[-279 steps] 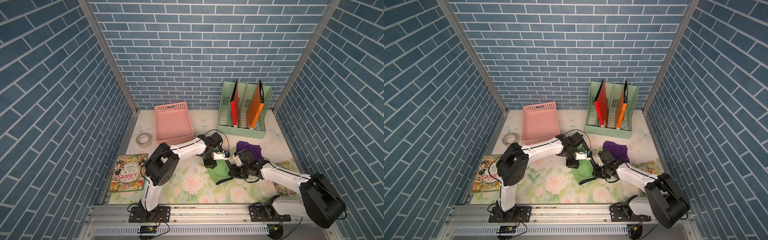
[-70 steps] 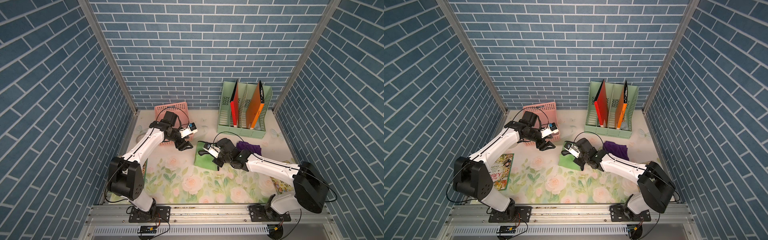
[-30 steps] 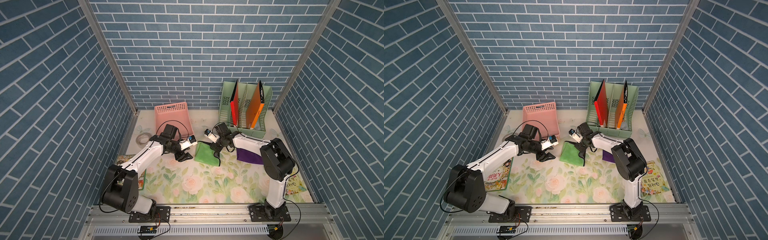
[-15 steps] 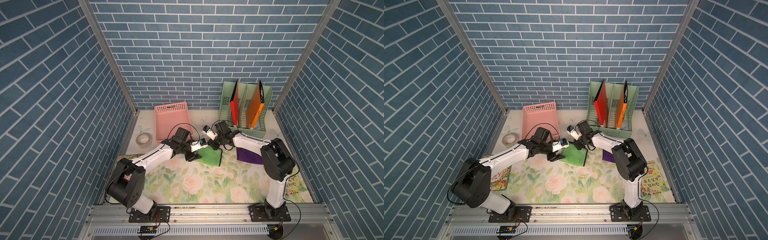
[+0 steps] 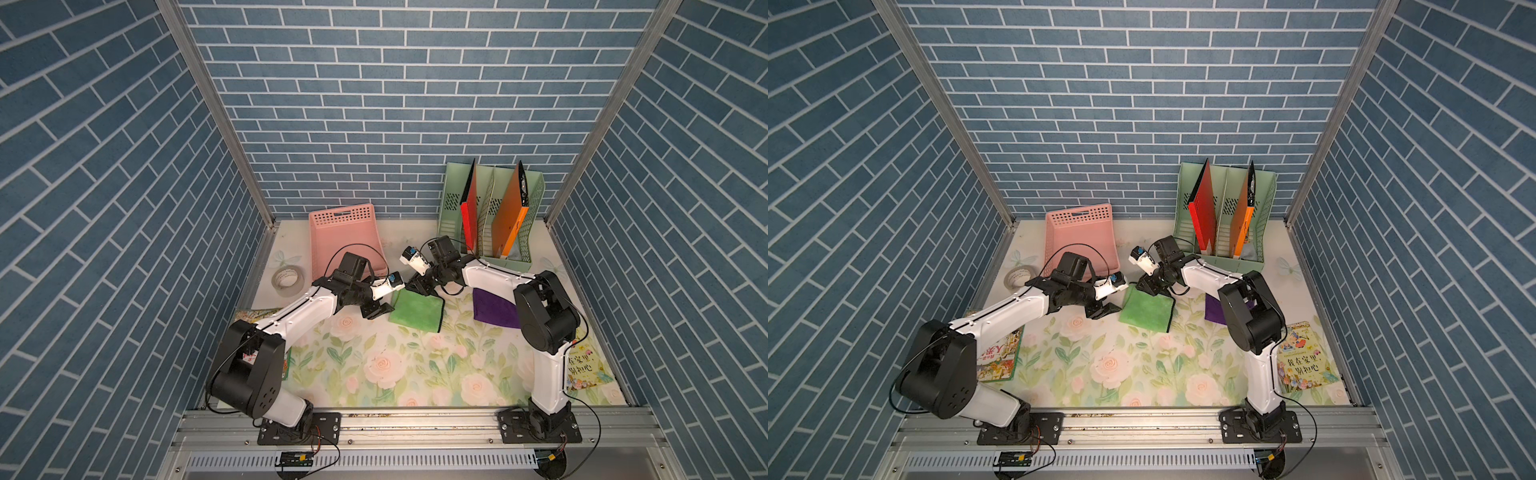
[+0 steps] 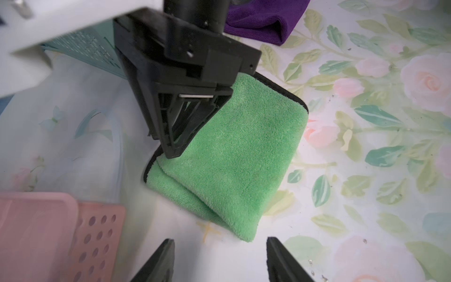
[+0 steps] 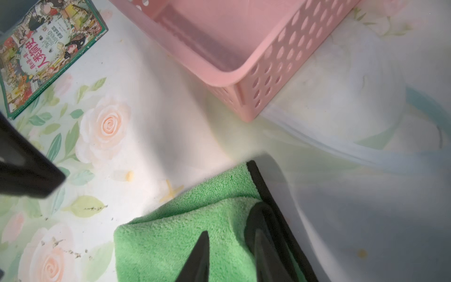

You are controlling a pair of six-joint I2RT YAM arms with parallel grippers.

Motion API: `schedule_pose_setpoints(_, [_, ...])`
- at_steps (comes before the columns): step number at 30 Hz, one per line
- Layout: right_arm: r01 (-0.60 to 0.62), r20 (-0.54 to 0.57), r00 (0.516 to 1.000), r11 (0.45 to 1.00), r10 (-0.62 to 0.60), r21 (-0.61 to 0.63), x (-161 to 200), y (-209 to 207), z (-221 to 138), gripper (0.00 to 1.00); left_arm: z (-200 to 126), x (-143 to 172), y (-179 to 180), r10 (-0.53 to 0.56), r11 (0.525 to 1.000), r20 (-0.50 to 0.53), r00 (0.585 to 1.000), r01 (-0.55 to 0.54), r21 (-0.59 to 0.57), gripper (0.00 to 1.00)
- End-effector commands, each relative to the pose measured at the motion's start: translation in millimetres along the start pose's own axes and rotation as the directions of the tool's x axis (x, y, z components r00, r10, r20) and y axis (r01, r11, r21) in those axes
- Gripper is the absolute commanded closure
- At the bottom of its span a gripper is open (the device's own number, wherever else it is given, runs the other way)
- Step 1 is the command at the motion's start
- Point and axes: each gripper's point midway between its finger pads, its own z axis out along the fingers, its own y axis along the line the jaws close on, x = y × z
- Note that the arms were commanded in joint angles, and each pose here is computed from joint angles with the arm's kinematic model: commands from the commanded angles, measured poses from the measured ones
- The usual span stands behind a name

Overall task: Fold the square dishcloth
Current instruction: Smooth out the cleaning item at the center of the board.

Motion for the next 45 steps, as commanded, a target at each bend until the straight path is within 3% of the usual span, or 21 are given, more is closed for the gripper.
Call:
schedule_pose_setpoints(1, [0.006, -0.015, 1.000, 0.998, -0.007, -0.070, 2, 9, 2, 0.70, -13, 6, -5, -0.019, 1.000, -0.001, 1.000, 0.019, 0.020, 0.36])
schedule_pose_setpoints(4, [0.009, -0.026, 1.000, 0.999, -0.011, -0.052, 0, 4, 2, 0.71, -18, 13, -6, -0.030, 0.999, -0.014, 0.999, 0.030, 0.021, 0.36])
schedule_pose_setpoints(5, [0.008, -0.039, 0.999, 0.999, -0.009, -0.038, 1, 1, 3, 0.69, -20, 15, -7, -0.033, 0.999, -0.017, 0.999, 0.034, 0.021, 0.36])
schedule_pose_setpoints(7, [0.005, -0.065, 0.998, 1.000, -0.005, 0.005, 7, -5, 3, 0.53, -23, 17, -8, -0.035, 0.999, -0.019, 0.999, 0.035, 0.023, 0.36])
schedule_pose_setpoints(8, [0.008, -0.065, 0.998, 1.000, -0.007, 0.021, 8, -7, 0, 0.50, -24, 19, -10, -0.039, 0.999, -0.023, 0.999, 0.040, 0.029, 0.36])
schedule_pose_setpoints(12, [0.002, -0.023, 1.000, 0.999, -0.001, 0.042, 7, -11, -13, 0.49, -26, 20, -14, -0.048, 0.998, -0.025, 0.999, 0.049, 0.041, 0.36])
schedule_pose_setpoints(16, [-0.008, -0.043, 0.999, 1.000, 0.009, 0.027, 13, -13, -7, 0.58, -26, 19, -13, -0.054, 0.998, -0.026, 0.998, 0.055, 0.038, 0.35])
schedule_pose_setpoints(22, [0.013, -0.008, 1.000, 1.000, -0.013, -0.010, 3, -5, -5, 0.93, -28, 19, -12, -0.054, 0.998, -0.033, 0.998, 0.056, 0.033, 0.35])
schedule_pose_setpoints(24, [0.024, 0.003, 1.000, 1.000, -0.024, -0.012, -2, -2, -7, 1.00, -27, 22, -10, -0.055, 0.998, -0.046, 0.997, 0.056, 0.028, 0.35])
schedule_pose_setpoints(27, [0.025, 0.003, 1.000, 0.999, -0.025, -0.023, -3, 0, -7, 1.00, -27, 25, -9, -0.054, 0.998, -0.060, 0.997, 0.055, 0.019, 0.35])
schedule_pose_setpoints(28, [0.023, -0.002, 1.000, 0.999, -0.023, -0.028, -2, 0, -7, 0.94, -28, 24, -8, -0.051, 0.999, -0.059, 0.997, 0.052, 0.014, 0.35])
schedule_pose_setpoints(30, [0.022, -0.015, 1.000, 0.999, -0.022, -0.027, 2, 0, -5, 0.72, -28, 23, -8, -0.050, 0.999, -0.058, 0.997, 0.050, 0.012, 0.35])
schedule_pose_setpoints(34, [0.031, -0.027, 0.999, 0.999, -0.032, -0.027, 5, -2, -2, 0.58, -29, 24, -9, -0.049, 0.999, -0.062, 0.997, 0.050, 0.015, 0.35])
schedule_pose_setpoints(37, [0.038, -0.017, 0.999, 0.998, -0.039, -0.046, 1, 1, -1, 0.61, -28, 26, -10, -0.053, 0.998, -0.069, 0.996, 0.054, 0.020, 0.35])
schedule_pose_setpoints(40, [0.041, -0.013, 0.999, 0.998, -0.042, -0.049, -3, 0, 0, 0.80, -28, 27, -9, -0.051, 0.999, -0.071, 0.996, 0.052, 0.014, 0.35])
schedule_pose_setpoints(45, [0.029, -0.049, 0.998, 0.998, -0.032, -0.053, 4, -4, 8, 0.79, -31, 26, -9, -0.050, 0.999, -0.069, 0.996, 0.051, 0.012, 0.35])
